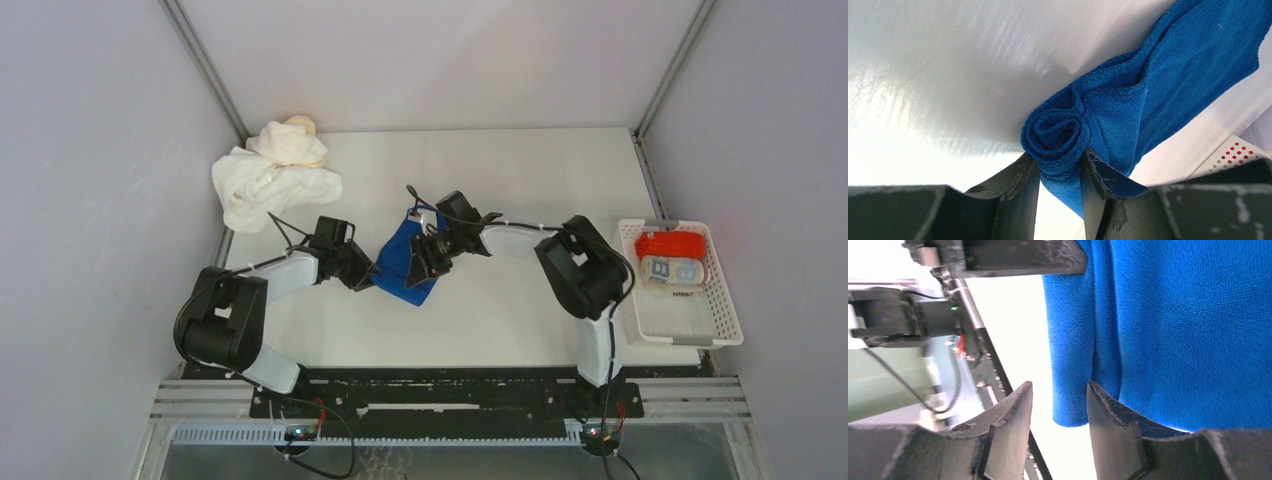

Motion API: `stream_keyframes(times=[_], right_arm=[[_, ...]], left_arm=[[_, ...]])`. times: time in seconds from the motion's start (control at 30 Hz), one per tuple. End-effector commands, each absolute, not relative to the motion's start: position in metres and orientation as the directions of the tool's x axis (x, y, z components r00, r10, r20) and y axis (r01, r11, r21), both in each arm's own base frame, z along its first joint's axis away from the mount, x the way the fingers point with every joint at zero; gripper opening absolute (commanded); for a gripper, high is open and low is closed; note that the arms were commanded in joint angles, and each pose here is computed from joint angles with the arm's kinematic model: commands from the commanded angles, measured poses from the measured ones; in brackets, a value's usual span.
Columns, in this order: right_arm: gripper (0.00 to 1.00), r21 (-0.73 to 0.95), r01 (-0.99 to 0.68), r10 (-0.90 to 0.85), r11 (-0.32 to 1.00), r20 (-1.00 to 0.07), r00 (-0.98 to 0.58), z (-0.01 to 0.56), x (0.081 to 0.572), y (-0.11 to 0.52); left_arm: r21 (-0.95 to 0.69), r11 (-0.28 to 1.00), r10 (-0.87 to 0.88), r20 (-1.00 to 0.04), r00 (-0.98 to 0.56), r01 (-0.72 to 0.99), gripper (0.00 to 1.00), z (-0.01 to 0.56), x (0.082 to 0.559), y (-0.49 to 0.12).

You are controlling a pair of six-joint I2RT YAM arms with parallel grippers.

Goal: Roll the towels
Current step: Roll the towel at the center of the board.

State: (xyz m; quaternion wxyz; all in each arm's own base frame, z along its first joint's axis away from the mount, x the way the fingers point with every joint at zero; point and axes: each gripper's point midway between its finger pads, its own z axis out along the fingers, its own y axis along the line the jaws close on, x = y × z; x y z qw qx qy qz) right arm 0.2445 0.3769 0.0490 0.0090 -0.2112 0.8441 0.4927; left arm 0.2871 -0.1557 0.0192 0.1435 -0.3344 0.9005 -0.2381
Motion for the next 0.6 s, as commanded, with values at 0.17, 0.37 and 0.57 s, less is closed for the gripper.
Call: stream_keyframes(times=[0.17, 0.37, 0.57], right_arm=[[0.52, 0.041, -0.793, -0.606, 0.607, -0.622, -0.496, 0.077, 0.258, 0.360], [0.97, -0.299, -0.809, -0.735, 0.505, -0.641, -0.221, 0.085, 0.242, 0.386], [1.00, -0.409, -0.779, -0.761, 0.476, -0.635, -0.132, 0.089, 0.238, 0.394]], left_arm=[[-0.419, 0.730, -0.631, -0.110, -0.768, -0.540, 0.38, 0.002, 0.273, -0.143], [-0.400, 0.748, -0.612, -0.109, -0.783, -0.529, 0.38, 0.005, 0.273, -0.143], [-0.397, 0.752, -0.607, -0.103, -0.788, -0.527, 0.38, 0.005, 0.272, -0.143]])
